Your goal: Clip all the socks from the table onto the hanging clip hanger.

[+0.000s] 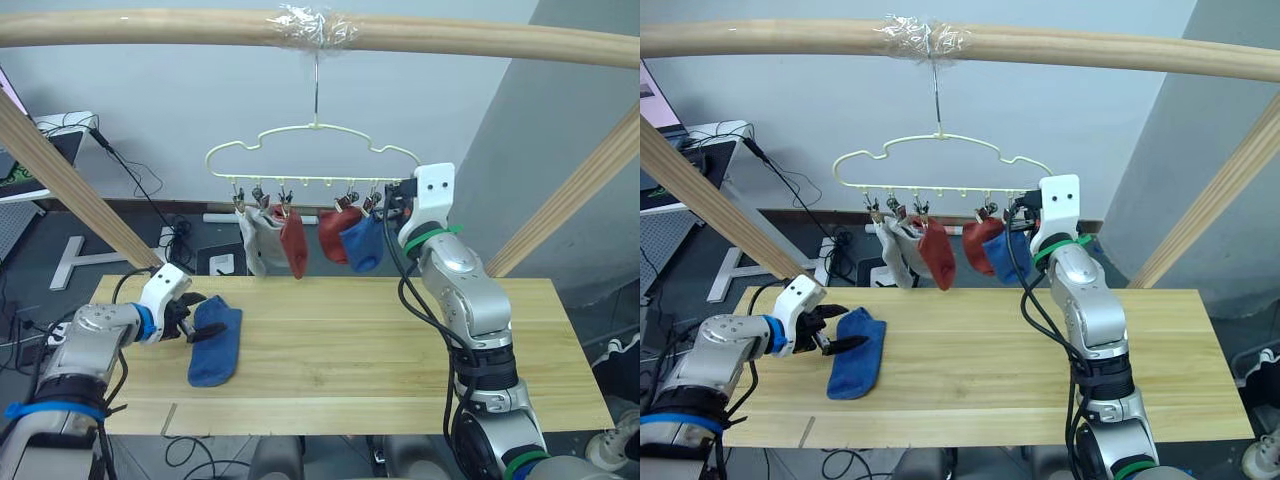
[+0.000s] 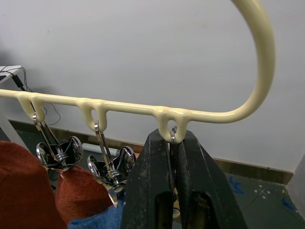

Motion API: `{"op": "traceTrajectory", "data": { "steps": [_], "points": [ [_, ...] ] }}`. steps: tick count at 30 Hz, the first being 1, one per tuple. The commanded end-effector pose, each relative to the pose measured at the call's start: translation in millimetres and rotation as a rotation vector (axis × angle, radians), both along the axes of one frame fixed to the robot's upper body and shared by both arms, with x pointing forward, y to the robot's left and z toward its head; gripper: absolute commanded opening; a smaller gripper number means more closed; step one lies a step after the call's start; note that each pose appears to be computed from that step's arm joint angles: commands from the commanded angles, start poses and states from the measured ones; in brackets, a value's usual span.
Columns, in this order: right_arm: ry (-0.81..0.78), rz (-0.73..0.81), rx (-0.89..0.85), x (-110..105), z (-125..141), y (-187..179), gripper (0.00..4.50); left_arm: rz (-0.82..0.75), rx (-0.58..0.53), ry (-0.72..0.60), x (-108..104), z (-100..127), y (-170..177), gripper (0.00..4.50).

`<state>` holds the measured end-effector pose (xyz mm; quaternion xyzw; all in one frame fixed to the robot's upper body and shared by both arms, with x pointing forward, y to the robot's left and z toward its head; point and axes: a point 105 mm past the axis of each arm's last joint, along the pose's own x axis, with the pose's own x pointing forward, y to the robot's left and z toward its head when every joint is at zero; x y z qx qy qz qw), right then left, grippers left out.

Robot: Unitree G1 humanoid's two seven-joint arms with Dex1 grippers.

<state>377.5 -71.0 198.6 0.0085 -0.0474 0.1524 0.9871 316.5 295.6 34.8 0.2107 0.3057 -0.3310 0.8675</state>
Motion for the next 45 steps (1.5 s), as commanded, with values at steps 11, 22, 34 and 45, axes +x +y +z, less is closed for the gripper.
{"op": "traceTrajectory", "data": {
  "steps": [11,22,34,45],
  "points": [
    [-0.064,0.037,-0.002,-10,22,6,0.0,-0.032,-0.007,0.165,-17,-39,-3,2.41],
    [-0.063,0.033,0.0,-10,22,7,0.0,-0.098,-0.099,0.109,-10,-28,-30,0.04],
    [-0.063,0.023,0.001,-11,21,5,0.0,-0.019,-0.186,-0.068,13,-6,-40,0.04],
    [-0.06,0.023,0.002,-11,20,5,0.0,-0.057,-0.111,-0.086,-3,0,-40,3.1]
  ]
}}
